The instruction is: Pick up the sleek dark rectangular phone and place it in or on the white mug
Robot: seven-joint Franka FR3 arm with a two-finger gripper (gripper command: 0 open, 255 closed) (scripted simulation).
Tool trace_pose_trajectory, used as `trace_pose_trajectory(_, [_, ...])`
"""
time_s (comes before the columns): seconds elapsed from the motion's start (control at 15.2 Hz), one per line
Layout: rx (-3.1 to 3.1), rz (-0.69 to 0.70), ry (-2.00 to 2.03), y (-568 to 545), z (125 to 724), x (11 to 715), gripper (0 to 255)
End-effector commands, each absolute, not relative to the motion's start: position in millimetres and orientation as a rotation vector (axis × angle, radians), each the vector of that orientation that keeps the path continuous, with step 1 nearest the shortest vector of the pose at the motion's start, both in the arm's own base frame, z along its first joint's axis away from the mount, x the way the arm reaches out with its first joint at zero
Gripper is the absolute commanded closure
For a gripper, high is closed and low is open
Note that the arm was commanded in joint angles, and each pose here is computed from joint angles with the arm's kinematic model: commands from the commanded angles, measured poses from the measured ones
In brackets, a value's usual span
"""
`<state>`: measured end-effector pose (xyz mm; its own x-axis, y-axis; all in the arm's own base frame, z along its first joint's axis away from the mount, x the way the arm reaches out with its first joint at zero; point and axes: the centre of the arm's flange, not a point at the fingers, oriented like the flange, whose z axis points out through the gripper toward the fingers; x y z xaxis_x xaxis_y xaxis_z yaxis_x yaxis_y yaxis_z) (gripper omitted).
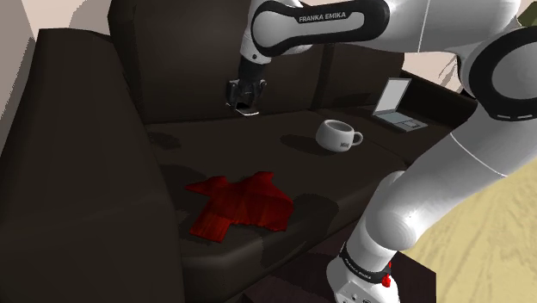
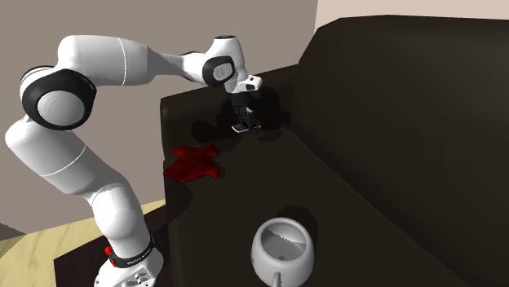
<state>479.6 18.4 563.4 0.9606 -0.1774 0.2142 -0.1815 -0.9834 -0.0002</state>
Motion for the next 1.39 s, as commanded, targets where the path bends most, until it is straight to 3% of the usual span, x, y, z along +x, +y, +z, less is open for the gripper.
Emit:
trace_pose_trajectory(0.0, [3.091, 0.335, -0.283, -1, 566, 470, 255])
trace_pose_trajectory(1.32, [3.091, 0.335, -0.283, -231, 570, 341, 255])
